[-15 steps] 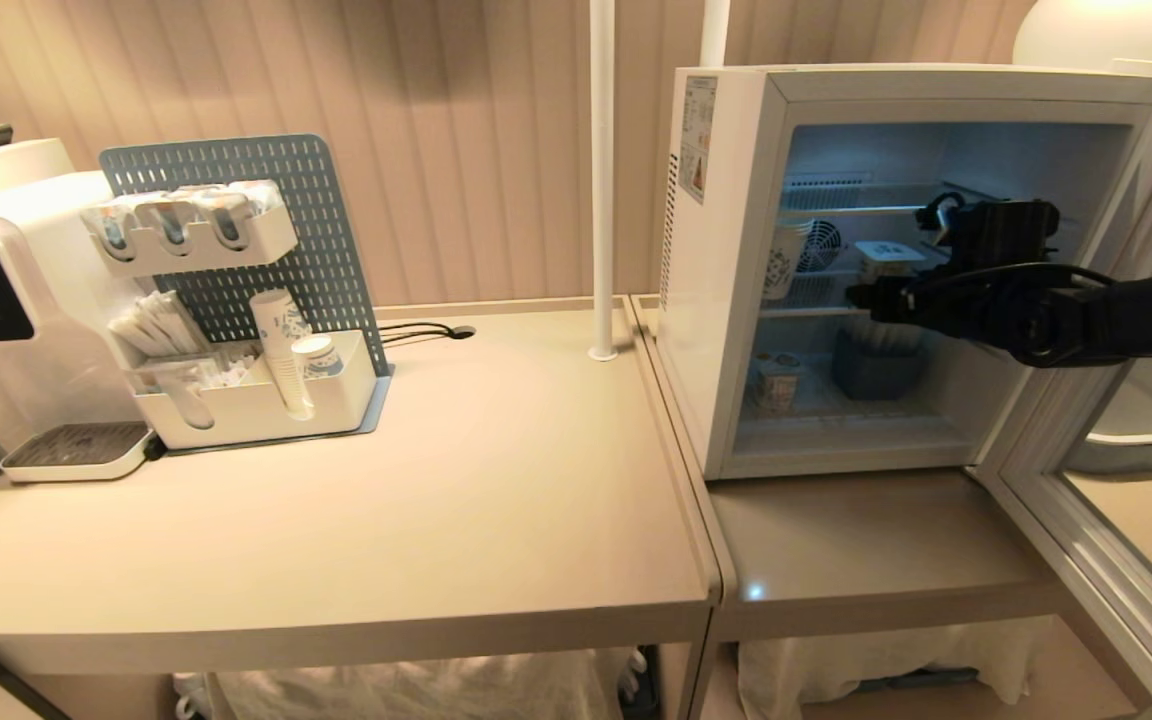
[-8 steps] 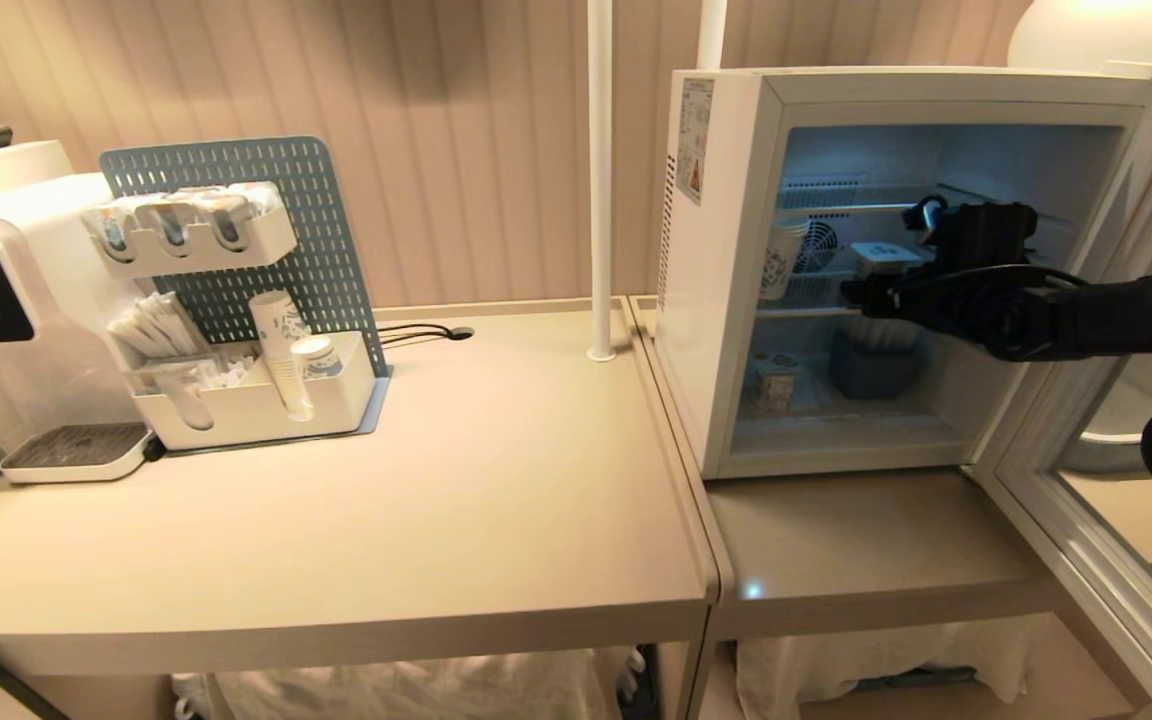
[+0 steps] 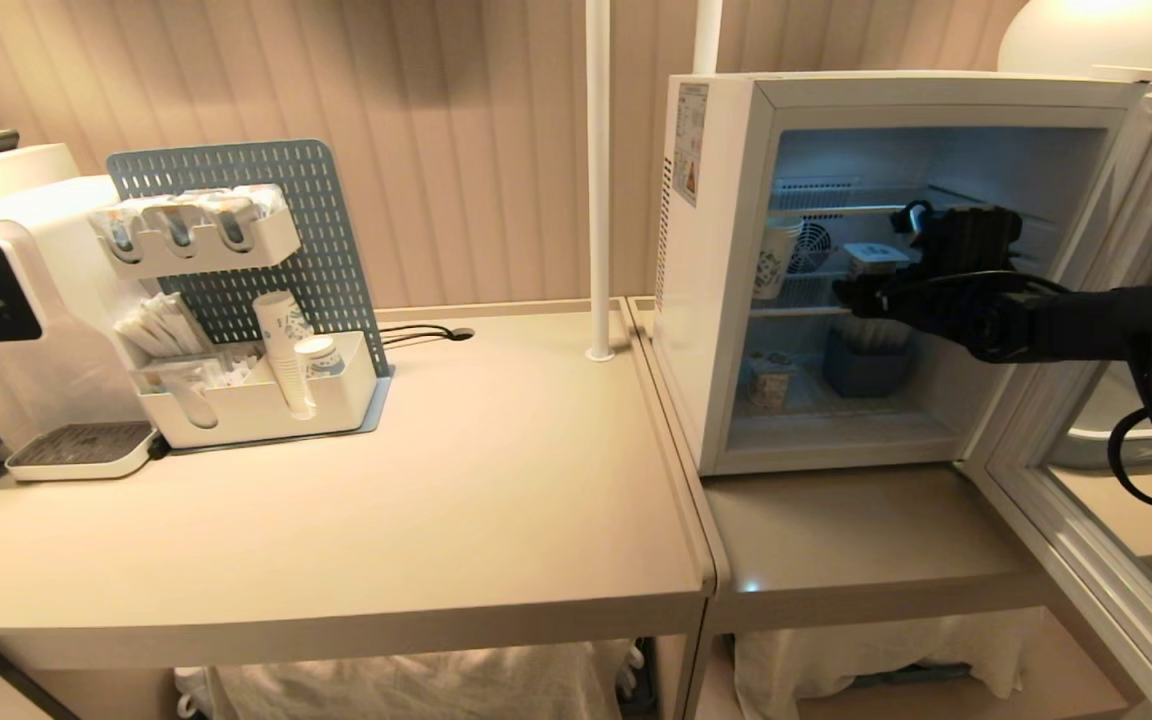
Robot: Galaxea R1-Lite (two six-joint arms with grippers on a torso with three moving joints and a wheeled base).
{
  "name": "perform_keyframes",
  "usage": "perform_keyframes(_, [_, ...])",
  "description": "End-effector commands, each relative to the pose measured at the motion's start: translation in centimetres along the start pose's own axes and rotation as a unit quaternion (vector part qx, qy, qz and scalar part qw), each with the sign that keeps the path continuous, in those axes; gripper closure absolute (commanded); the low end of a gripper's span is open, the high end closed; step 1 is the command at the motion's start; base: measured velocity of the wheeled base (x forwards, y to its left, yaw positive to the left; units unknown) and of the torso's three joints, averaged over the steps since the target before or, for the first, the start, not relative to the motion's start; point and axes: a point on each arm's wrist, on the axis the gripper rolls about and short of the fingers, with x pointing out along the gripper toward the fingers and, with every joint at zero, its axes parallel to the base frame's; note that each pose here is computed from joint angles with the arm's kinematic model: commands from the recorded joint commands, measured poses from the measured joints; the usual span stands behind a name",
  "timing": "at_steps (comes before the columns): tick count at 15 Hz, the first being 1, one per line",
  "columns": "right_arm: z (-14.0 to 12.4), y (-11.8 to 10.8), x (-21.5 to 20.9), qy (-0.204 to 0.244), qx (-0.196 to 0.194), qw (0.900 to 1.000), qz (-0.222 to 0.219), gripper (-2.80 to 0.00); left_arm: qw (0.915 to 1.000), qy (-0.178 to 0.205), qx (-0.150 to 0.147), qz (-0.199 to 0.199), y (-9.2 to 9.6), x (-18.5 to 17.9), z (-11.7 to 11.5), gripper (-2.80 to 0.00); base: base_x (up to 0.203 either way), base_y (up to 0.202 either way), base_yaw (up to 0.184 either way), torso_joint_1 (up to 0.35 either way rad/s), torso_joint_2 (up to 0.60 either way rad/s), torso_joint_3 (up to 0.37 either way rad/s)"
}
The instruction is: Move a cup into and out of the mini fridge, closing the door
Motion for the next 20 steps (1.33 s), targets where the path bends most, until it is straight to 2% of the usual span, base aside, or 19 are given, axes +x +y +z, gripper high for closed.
perform_keyframes(1, [-0.3, 0.2, 0.0, 0.012, 0.003, 1.000, 0.012, 0.00, 1.0000, 0.002, 0.000, 0.000, 0.0, 0.0, -0.1, 0.00, 0.000, 0.000, 0.000, 0.000, 0.00, 0.000])
perform_keyframes(6, [0.7, 0.2, -3.6, 0.028, 0.012, 0.999, 0.029, 0.00, 1.0000, 0.002, 0.000, 0.000, 0.0, 0.0, -0.1, 0.00, 0.000, 0.000, 0.000, 0.000, 0.00, 0.000])
perform_keyframes(12, [4.3, -0.6, -14.9, 0.013, 0.013, 0.998, 0.066, 0.00, 1.0000, 0.002, 0.000, 0.000, 0.0, 0.0, -0.1, 0.00, 0.000, 0.000, 0.000, 0.000, 0.00, 0.000])
perform_keyframes(14, [4.4, -0.8, -18.0, 0.009, 0.011, 0.997, 0.073, 0.00, 1.0000, 0.002, 0.000, 0.000, 0.0, 0.0, -0.1, 0.00, 0.000, 0.000, 0.000, 0.000, 0.00, 0.000])
perform_keyframes(20, [3.5, -0.9, -22.1, 0.016, 0.008, 0.997, 0.080, 0.00, 1.0000, 0.002, 0.000, 0.000, 0.0, 0.0, -0.1, 0.00, 0.000, 0.000, 0.000, 0.000, 0.00, 0.000])
